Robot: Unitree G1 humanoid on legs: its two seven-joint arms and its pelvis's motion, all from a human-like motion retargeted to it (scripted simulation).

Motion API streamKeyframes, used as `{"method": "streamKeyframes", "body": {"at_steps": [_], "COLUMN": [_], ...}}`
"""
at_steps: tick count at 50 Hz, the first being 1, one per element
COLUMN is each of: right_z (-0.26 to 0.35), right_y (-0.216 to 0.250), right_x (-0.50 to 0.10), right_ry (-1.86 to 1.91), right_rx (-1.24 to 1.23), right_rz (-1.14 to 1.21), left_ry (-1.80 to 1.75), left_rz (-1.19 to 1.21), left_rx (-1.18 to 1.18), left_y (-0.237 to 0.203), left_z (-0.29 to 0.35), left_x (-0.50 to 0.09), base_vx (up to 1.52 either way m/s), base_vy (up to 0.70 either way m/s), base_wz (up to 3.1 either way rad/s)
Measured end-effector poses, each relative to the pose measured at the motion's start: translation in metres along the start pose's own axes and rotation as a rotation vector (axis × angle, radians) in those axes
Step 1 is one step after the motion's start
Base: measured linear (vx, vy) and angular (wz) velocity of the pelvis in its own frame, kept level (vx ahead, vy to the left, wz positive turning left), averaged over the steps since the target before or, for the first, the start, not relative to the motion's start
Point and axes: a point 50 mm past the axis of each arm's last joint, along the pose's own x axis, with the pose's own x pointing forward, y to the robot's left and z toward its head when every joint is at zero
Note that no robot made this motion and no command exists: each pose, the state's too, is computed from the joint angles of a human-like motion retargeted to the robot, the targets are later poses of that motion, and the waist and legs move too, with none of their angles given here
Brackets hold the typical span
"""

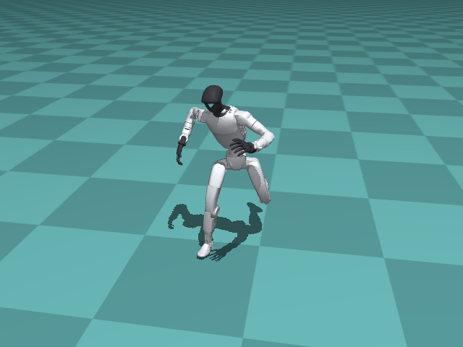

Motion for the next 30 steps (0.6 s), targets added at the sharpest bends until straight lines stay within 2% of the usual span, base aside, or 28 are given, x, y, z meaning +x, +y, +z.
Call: {"method": "streamKeyframes", "body": {"at_steps": [3, 5, 6, 8, 10, 12, 15, 18, 20, 25, 27, 30], "right_z": [0.079, 0.167, 0.214, 0.299, 0.362, 0.398, 0.416, 0.409, 0.396, 0.328, 0.267, 0.119], "right_y": [0.008, 0.025, 0.035, 0.050, 0.055, 0.059, 0.084, 0.104, 0.107, 0.105, 0.110, 0.131], "right_x": [0.074, 0.104, 0.105, 0.083, 0.039, -0.007, -0.058, -0.070, -0.058, 0.029, 0.074, 0.113], "right_ry": [-0.355, -0.684, -0.859, -1.195, -1.504, -1.755, -2.041, -2.132, -2.076, -1.547, -1.206, -0.536], "right_rx": [0.047, 0.104, 0.155, 0.229, 0.244, 0.111, -0.157, -0.215, -0.193, -0.198, -0.069, 0.008], "right_rz": [-0.085, -0.072, -0.055, -0.032, -0.034, -0.068, -0.111, -0.064, -0.030, -0.021, 0.023, 0.117], "left_ry": [0.772, 1.195, 1.314, 1.474, 1.564, 1.654, 1.765, 1.737, 1.656, 1.269, 0.969, 0.485], "left_rz": [0.030, 0.000, -0.027, -0.065, -0.091, -0.157, -0.181, -0.080, -0.065, -0.156, -0.252, -0.241], "left_rx": [0.086, 0.154, 0.180, 0.190, 0.141, 0.107, 0.085, 0.114, 0.134, 0.073, 0.081, 0.065], "left_y": [0.020, 0.040, 0.049, 0.068, 0.086, 0.106, 0.137, 0.147, 0.137, 0.059, 0.013, -0.058], "left_z": [-0.095, -0.099, -0.089, -0.065, -0.041, -0.018, 0.010, 0.003, -0.016, -0.077, -0.095, -0.080], "left_x": [-0.169, -0.282, -0.316, -0.357, -0.374, -0.388, -0.403, -0.398, -0.385, -0.302, -0.236, -0.105], "base_vx": [1.51, 1.53, 1.54, 1.57, 1.63, 1.68, 1.72, 1.75, 1.76, 1.62, 1.44, 1.39], "base_vy": [-0.41, -0.23, -0.10, 0.03, 0.21, 0.36, 0.47, 0.60, 0.67, 0.55, 0.34, 0.14], "base_wz": [-1.75, -1.34, -1.21, -1.28, -1.40, -1.49, -1.14, -0.26, 0.26, 0.89, 1.77, 1.71]}}
